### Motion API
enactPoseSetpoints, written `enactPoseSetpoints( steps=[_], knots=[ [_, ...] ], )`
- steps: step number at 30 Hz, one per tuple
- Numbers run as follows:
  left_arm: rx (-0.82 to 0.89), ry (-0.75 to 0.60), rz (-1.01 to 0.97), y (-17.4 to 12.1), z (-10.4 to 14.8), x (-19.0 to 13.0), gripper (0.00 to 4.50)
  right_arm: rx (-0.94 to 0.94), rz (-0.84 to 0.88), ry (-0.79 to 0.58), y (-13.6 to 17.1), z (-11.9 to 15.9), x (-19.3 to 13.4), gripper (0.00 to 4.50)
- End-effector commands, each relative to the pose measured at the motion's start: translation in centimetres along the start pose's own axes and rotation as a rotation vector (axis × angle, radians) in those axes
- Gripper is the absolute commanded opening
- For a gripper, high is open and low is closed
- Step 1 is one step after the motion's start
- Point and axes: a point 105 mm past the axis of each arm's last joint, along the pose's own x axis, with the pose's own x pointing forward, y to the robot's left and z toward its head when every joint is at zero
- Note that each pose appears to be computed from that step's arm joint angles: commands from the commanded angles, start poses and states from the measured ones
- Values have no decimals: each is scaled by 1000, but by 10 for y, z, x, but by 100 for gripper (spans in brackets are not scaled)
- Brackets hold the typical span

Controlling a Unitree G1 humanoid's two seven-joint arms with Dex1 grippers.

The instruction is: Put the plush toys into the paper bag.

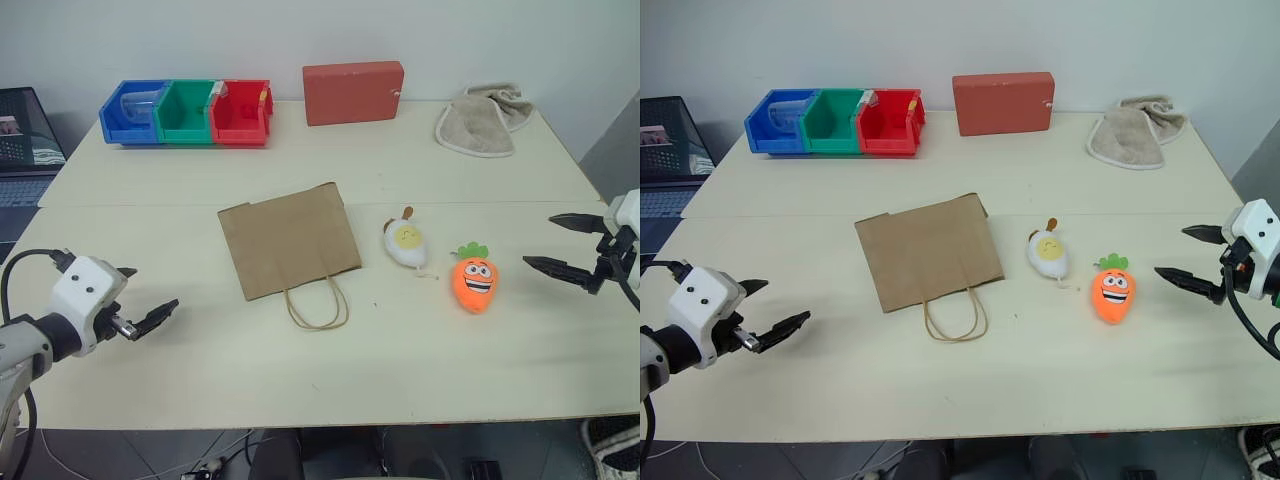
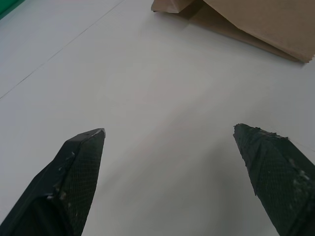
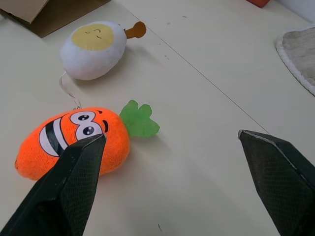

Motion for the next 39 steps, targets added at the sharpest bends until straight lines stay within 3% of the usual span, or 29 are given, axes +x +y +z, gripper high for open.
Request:
enactPoseSetpoints(
  steps=[1, 15, 39],
  knots=[
    [29, -59, 44, 14, 15, -9, 447, -35, 3, -36, 2, 12, 2, 450],
    [4, -111, 121, 31, 18, -13, 447, -34, -2, -44, 3, 10, 6, 450],
    [25, -137, 33, 13, 16, -6, 447, -45, -7, -57, 2, 13, 9, 450]
  ],
)
